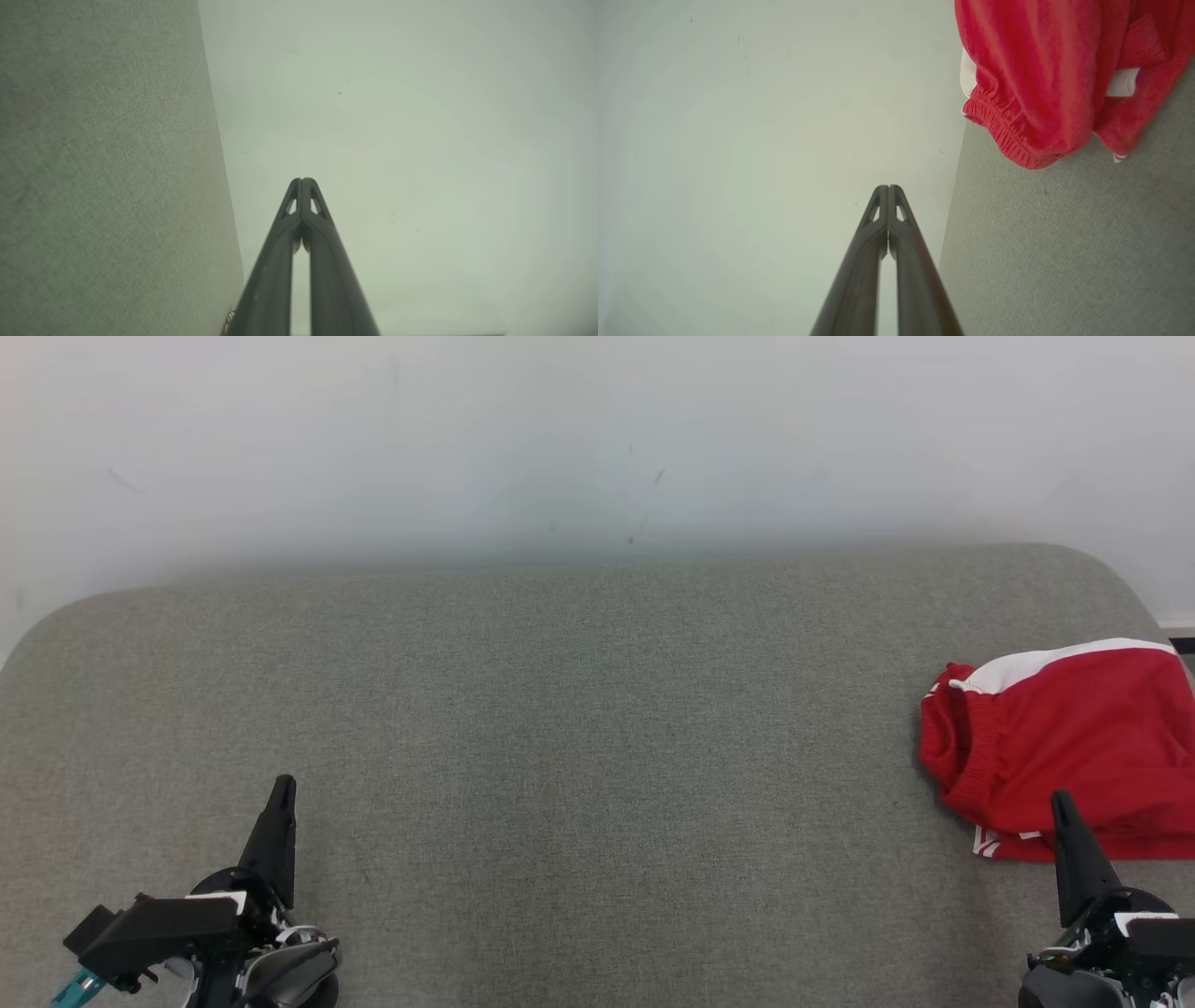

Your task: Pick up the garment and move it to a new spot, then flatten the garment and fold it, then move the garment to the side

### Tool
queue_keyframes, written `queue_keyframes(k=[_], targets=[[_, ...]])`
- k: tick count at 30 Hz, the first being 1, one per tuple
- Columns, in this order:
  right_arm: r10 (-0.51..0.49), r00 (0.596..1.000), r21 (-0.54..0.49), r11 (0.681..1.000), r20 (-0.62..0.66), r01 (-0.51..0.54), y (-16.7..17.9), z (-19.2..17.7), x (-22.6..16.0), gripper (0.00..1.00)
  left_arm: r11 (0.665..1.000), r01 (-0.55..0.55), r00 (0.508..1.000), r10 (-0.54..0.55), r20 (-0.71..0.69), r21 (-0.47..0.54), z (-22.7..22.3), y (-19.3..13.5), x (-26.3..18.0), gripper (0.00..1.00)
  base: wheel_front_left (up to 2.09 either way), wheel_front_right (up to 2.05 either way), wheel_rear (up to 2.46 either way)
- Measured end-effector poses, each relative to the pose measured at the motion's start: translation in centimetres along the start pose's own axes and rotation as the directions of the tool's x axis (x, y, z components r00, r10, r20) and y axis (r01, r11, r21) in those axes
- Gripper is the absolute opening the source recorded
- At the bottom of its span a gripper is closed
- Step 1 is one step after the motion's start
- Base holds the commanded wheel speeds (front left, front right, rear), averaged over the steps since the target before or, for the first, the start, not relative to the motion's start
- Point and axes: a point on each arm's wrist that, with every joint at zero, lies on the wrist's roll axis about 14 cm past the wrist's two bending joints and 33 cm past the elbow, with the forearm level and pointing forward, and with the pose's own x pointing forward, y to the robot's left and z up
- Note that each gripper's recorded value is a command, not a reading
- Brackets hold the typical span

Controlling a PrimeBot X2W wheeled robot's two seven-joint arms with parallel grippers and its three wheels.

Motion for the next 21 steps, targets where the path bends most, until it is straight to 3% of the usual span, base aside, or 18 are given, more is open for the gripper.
queue_keyframes(k=[21], targets=[[0.0, 1.0, 0.0, 1.0, 0.0, 0.0, 0.0, 0.0, 0.0, 0.0, 1.0, 0.0, 1.0, 0.0, 0.0, 0.0, -0.01, 0.0, 0.0, 0.0, 0.0, 0.0, 0.0]])
